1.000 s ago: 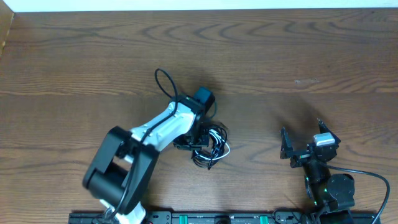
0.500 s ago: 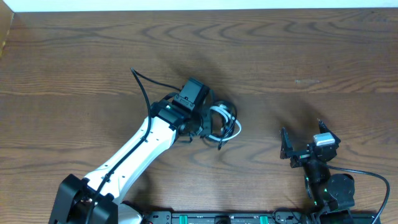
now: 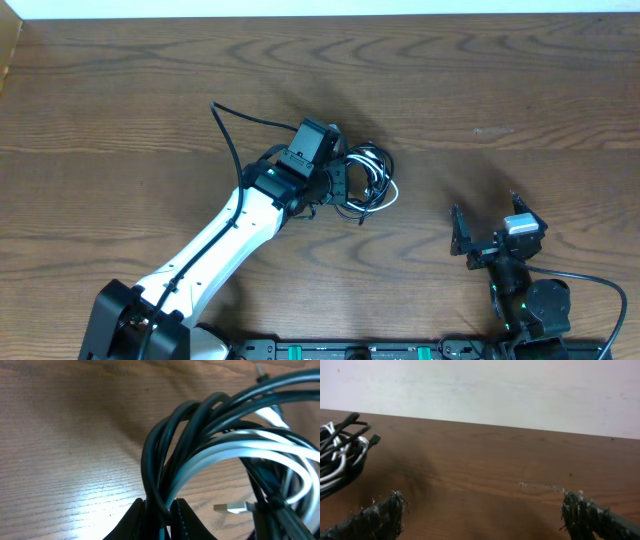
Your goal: Untangle cables
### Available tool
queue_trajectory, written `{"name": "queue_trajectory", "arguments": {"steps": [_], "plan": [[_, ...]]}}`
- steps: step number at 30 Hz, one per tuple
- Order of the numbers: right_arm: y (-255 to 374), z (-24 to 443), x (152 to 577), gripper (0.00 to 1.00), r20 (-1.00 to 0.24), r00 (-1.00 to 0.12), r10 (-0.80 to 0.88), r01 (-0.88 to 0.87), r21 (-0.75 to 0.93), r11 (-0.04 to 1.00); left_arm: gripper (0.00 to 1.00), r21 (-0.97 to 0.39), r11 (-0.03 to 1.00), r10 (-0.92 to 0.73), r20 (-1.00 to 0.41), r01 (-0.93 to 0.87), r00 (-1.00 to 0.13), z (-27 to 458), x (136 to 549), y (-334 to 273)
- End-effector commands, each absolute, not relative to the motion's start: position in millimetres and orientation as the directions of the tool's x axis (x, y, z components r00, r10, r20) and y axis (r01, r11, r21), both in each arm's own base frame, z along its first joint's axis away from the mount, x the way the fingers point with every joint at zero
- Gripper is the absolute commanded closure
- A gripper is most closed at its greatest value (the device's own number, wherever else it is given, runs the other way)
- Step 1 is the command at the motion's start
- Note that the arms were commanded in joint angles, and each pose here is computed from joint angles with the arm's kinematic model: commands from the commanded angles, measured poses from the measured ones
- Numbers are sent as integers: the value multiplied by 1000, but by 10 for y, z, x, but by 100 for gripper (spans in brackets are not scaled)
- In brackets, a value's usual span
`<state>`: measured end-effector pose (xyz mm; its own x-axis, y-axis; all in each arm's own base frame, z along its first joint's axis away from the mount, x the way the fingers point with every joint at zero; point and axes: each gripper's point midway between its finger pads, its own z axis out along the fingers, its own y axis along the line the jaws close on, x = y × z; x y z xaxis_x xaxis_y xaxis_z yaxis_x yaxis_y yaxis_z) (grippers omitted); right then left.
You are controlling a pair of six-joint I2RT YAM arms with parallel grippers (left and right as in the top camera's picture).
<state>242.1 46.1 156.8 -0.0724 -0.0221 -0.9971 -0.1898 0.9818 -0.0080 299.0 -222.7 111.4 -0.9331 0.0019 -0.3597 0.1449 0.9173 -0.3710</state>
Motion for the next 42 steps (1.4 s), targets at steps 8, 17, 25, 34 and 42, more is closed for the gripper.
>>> {"name": "queue_trajectory", "arguments": {"steps": [8, 17, 25, 34, 42], "plan": [[462, 1562, 2419, 1, -997, -72, -30, -192, -15, 981, 92, -240, 947, 92, -432, 212, -897, 1072, 3091, -2076], [462, 1562, 2419, 1, -997, -72, -29, -192, -15, 981, 92, -42, 984, 124, -549, 175, -826, 1155, 3114, -2091], [462, 1562, 2419, 1, -997, -72, -30, -192, -15, 981, 92, 235, 970, 205, -679, 56, -705, 1376, 3088, -1933], [462, 1562, 2419, 1, -997, -72, -30, -192, -15, 981, 92, 292, 956, 211, -713, -9, -669, 1470, 3151, -1803], [462, 1562, 2419, 1, -997, -72, -30, -192, -15, 981, 92, 121, 992, 113, -646, 45, -755, 1229, 3010, -2058]]}}
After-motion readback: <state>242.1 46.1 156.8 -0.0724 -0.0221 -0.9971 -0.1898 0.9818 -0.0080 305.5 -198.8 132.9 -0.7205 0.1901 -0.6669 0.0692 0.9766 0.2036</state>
